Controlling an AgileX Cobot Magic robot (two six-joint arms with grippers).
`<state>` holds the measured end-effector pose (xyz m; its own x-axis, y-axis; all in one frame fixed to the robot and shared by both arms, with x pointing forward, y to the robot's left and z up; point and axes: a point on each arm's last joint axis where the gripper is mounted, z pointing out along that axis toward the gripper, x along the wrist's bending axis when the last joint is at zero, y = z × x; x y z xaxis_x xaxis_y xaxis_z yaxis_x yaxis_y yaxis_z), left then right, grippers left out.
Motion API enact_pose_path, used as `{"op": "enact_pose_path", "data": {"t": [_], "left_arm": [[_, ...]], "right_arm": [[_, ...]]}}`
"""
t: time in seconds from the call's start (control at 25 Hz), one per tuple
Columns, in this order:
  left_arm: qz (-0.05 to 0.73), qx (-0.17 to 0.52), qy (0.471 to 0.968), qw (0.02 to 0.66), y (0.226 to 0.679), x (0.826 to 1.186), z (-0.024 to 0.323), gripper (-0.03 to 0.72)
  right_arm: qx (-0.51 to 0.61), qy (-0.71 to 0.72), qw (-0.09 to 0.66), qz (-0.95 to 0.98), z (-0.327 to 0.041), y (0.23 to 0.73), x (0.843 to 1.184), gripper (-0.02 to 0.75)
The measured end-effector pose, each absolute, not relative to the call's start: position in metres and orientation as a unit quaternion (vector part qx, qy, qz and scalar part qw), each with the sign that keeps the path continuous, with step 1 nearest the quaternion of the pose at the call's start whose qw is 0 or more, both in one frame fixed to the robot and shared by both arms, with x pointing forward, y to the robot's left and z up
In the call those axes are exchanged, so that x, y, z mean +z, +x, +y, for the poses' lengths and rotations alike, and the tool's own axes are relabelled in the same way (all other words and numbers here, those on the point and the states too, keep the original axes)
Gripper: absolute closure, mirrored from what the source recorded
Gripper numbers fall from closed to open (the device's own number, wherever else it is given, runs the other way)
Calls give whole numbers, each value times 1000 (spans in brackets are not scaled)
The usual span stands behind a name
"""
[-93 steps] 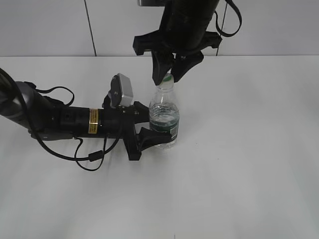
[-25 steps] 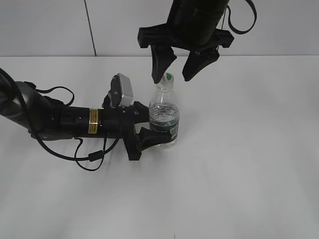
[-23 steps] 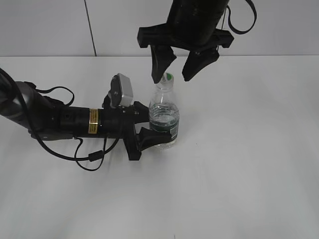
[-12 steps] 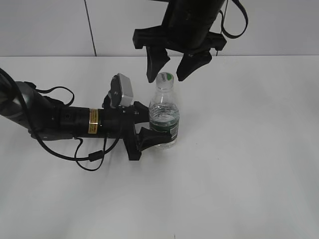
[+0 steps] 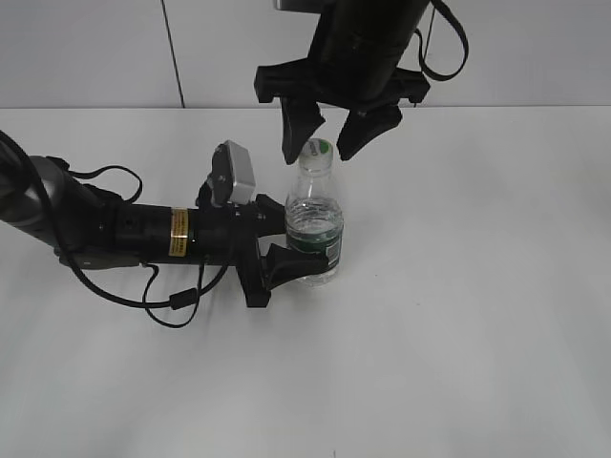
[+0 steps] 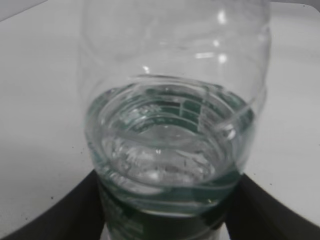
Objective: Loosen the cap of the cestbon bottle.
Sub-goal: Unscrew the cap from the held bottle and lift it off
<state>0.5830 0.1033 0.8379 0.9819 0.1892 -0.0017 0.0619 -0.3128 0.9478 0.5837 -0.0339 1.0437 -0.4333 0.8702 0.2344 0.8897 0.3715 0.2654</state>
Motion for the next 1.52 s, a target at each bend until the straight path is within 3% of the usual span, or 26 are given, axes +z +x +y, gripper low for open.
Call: {"op": "enact_pose_path", "data": {"t": [0.44, 0.88, 1.16, 1.52], "left_arm": [[78, 55, 808, 581, 583, 838, 103, 272], [78, 55, 808, 581, 583, 838, 103, 272], [78, 55, 808, 581, 583, 838, 103, 272], [78, 55, 808, 581, 583, 838, 103, 272]], "right_arm": [[-156, -533, 36, -831, -33, 584, 1033, 421], [-150, -504, 35, -850, -34, 583, 1033, 423], [-151, -488, 48, -858, -32, 581, 1033, 321], [-170, -487, 41, -856, -32, 581, 1041, 309]]}}
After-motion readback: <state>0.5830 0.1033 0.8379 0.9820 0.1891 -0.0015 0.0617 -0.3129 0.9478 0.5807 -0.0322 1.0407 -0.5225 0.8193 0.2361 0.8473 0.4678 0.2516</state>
